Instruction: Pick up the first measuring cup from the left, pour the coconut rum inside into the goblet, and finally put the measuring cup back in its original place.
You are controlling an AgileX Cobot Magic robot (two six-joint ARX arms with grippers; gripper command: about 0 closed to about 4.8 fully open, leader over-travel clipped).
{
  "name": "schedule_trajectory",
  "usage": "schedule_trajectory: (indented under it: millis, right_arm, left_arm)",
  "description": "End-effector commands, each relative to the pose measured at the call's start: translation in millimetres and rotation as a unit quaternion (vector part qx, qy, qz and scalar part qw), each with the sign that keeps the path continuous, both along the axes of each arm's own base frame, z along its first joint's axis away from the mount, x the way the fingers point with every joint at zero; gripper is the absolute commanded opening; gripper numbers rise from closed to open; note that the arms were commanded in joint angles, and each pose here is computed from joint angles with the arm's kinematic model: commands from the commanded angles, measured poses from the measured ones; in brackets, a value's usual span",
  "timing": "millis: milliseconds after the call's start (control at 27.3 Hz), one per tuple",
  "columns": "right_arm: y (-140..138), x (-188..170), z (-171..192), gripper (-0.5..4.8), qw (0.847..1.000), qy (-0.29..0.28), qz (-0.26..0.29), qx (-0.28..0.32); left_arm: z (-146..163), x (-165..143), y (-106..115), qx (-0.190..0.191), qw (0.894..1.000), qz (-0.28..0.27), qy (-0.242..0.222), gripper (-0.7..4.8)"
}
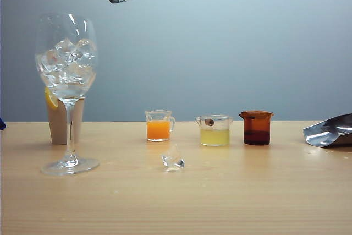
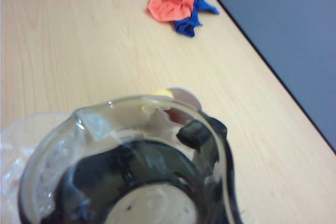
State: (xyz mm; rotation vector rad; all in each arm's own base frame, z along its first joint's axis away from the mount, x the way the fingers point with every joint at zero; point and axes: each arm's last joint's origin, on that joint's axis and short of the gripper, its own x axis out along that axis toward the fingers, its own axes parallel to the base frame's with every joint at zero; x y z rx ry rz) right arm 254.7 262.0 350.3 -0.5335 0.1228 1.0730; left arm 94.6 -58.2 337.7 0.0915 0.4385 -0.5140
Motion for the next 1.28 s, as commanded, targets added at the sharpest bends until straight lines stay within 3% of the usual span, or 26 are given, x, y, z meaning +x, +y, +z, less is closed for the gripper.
schedule_trajectory:
  millis: [37,550,1282]
  right_arm:
    - [1,-3,3,0.49,1.000,-0.015,0.010,-0.009]
    - [16,-19,-5,0.48,0.993,-0.078,0.014,-0.091]
    - [23,-21,2,0.39,0.982,-0.143,0.013,-0.126]
  left_arm:
    - [3,0,0,-0.008,1.000,-0.002,-0.008,-0.06]
    - [3,0,0,-0.007,1.000,-0.002,-0.008,-0.06]
    - [1,-1,1,-0.002,1.000,-0.002,0.001,-0.06]
